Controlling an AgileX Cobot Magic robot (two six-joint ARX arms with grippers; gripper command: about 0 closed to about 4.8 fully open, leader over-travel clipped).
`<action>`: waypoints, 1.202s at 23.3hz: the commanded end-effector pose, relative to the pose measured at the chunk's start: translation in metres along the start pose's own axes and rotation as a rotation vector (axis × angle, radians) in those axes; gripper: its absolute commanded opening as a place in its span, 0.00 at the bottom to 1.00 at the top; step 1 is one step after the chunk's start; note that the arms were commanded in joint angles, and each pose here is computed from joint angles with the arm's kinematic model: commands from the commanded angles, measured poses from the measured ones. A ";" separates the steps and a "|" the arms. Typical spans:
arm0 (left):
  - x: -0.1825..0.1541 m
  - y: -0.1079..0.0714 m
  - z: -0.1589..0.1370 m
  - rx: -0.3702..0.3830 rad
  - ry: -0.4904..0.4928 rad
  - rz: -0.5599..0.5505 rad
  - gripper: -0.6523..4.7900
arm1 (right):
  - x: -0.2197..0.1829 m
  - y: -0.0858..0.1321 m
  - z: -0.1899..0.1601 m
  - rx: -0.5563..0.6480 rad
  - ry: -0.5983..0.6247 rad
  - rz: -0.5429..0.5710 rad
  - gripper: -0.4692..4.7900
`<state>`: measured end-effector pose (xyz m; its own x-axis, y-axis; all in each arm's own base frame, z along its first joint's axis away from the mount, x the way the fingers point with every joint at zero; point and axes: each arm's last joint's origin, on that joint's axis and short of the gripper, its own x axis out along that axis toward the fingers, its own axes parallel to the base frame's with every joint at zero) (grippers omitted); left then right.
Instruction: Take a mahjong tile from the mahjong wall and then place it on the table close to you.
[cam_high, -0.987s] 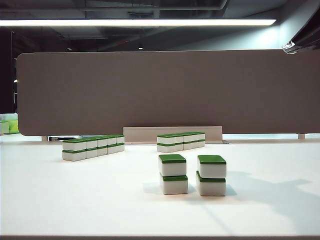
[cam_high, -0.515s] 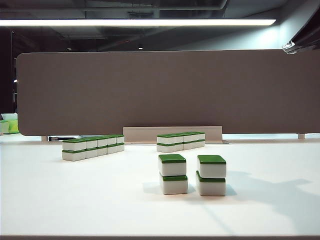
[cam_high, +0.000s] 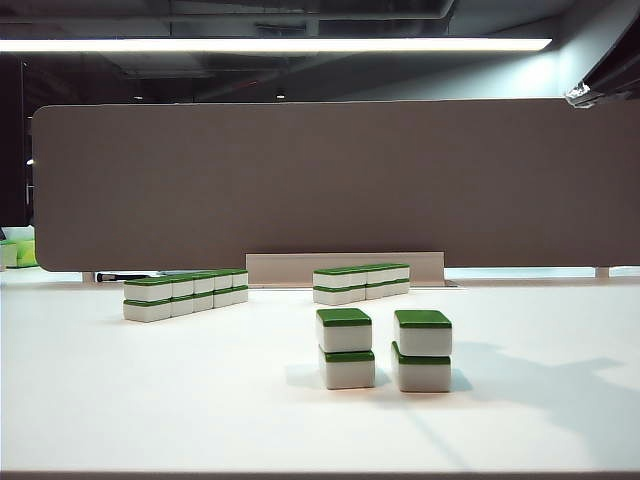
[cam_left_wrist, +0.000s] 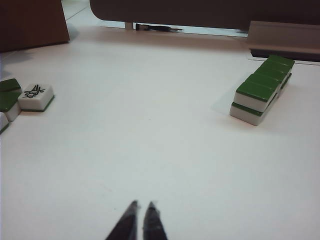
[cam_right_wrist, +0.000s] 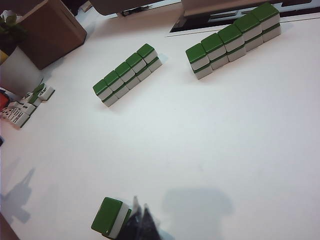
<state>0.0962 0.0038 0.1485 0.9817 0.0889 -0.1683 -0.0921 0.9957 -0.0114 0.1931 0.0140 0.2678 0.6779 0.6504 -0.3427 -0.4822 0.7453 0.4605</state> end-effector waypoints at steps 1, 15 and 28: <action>0.000 0.000 -0.001 -0.002 0.011 -0.007 0.16 | -0.001 0.001 0.003 -0.016 -0.014 0.004 0.09; 0.000 0.000 -0.001 -0.002 0.011 -0.007 0.16 | 0.005 -0.008 -0.005 -0.096 0.007 -0.091 0.09; 0.000 0.000 -0.001 -0.002 0.011 -0.007 0.16 | -0.004 -0.019 -0.068 -0.164 -0.114 -0.271 0.09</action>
<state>0.0962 0.0037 0.1486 0.9818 0.0885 -0.1679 -0.0917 0.9957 -0.0115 0.1645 0.0081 0.2055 0.8290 0.4326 -0.3545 -0.3641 0.8985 0.2452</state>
